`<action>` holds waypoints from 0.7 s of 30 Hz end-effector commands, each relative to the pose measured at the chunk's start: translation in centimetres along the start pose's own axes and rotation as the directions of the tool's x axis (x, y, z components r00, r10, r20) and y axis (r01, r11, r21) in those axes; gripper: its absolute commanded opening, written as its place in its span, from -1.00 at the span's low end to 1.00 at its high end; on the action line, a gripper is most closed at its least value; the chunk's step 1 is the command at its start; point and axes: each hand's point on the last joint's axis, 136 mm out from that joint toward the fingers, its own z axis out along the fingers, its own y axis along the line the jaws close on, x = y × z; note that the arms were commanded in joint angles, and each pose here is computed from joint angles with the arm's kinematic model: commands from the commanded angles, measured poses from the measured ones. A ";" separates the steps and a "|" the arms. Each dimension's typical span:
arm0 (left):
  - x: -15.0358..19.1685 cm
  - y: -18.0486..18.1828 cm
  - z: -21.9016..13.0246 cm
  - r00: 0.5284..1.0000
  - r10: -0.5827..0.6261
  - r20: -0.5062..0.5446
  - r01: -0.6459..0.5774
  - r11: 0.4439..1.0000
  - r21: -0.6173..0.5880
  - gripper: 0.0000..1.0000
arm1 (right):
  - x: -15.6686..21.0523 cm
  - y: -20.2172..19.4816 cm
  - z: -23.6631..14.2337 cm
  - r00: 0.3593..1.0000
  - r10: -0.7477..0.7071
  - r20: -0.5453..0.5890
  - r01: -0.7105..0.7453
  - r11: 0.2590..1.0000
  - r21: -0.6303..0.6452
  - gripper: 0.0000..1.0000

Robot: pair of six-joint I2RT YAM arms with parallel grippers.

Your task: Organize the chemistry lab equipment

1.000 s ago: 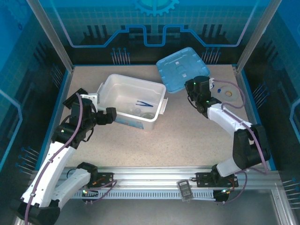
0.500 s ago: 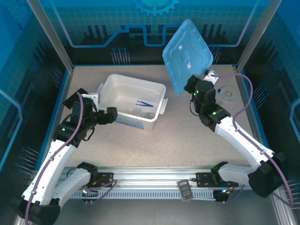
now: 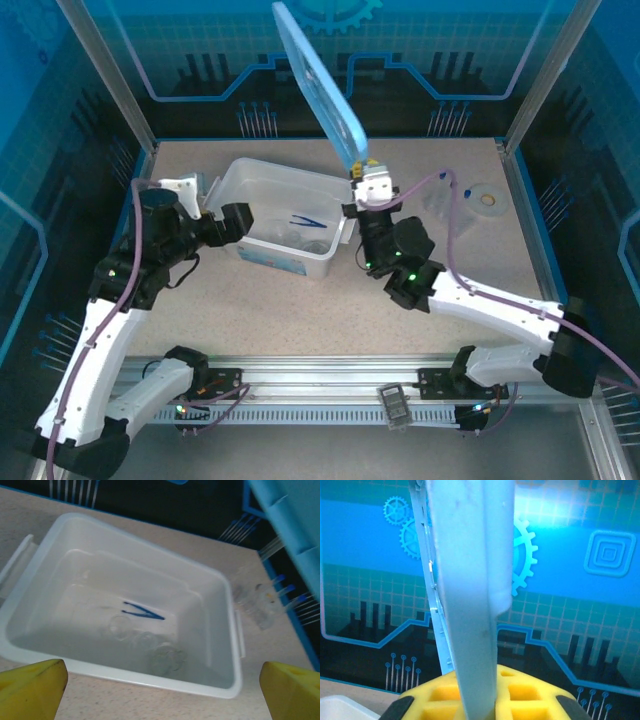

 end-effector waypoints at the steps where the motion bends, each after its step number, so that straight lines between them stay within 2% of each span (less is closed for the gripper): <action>1: -0.9 -2.6 -1.5 0.997 -0.072 -0.009 0.073 0.990 0.118 0.99 | -2.6 -1.7 -1.0 0.993 -0.087 0.083 0.076 0.988 0.134 -1.00; 6: -2.0 -5.0 -2.1 0.989 -0.150 -0.018 0.150 0.957 0.249 0.99 | -1.5 0.2 -1.5 0.969 -0.232 0.086 0.217 0.963 0.160 -1.00; 12: -3.8 -7.3 -2.2 0.954 -0.288 -0.080 0.295 0.863 0.409 0.99 | 0.3 2.9 -1.9 0.934 -0.353 0.062 0.342 0.929 0.140 -1.00; 17: -5.6 -7.5 -2.3 0.935 -0.347 -0.075 0.341 0.821 0.458 0.99 | 1.0 4.3 -2.3 0.915 -0.401 0.055 0.393 0.912 0.115 -1.00; 21: -6.7 -6.6 -1.6 0.906 -0.412 -0.101 0.409 0.786 0.464 0.99 | 1.5 7.0 -3.4 0.878 -0.470 0.085 0.467 0.882 0.056 -1.00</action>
